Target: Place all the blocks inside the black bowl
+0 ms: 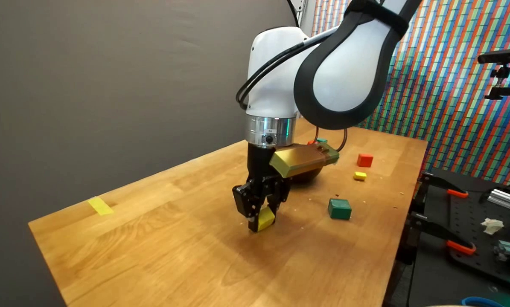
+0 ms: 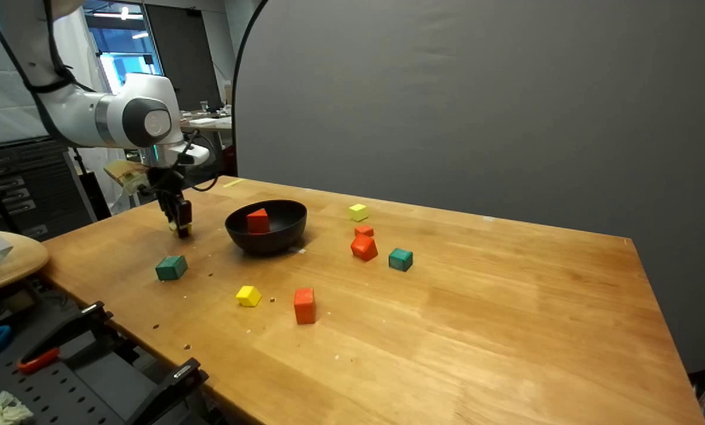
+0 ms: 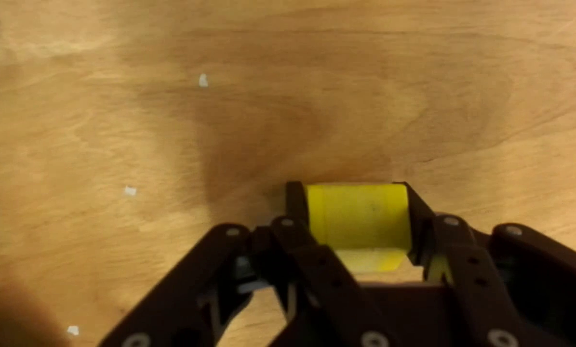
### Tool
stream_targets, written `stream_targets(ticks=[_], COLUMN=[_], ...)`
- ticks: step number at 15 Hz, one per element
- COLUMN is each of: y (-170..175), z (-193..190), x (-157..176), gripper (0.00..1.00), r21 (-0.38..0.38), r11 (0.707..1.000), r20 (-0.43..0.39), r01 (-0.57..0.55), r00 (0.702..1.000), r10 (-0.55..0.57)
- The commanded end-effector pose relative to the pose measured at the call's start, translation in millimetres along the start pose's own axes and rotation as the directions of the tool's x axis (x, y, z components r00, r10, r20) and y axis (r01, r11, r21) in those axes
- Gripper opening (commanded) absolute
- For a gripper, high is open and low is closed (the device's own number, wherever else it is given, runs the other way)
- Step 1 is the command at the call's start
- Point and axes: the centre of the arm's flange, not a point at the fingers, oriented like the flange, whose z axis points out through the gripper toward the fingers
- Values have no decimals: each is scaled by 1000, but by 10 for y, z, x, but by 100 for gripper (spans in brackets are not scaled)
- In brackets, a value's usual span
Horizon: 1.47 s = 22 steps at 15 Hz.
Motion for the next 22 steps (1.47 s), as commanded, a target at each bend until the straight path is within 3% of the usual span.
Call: stream_targets(ticks=[1,4,7,10,14,16,22], y=[-88,108,624,1073,1477,1592,1793], z=[-112,-447,-733,-906,-1060,-1056,-936], x=[109,-56,-155,-170,-164,-100,399], gripper=[23,27,27,27,27,27,27], r21=[15,-44,-150,-196,-186,-176,-170], r11=[1000,999,980,941,877,859,846], r20=[-20,-29,-91,-171,-270,-277,-229], r01=[19,20,-127,-276,-443,-480,-506], r00=[1000,999,989,955,881,862,855], r10=[-19,-21,114,244,388,425,466])
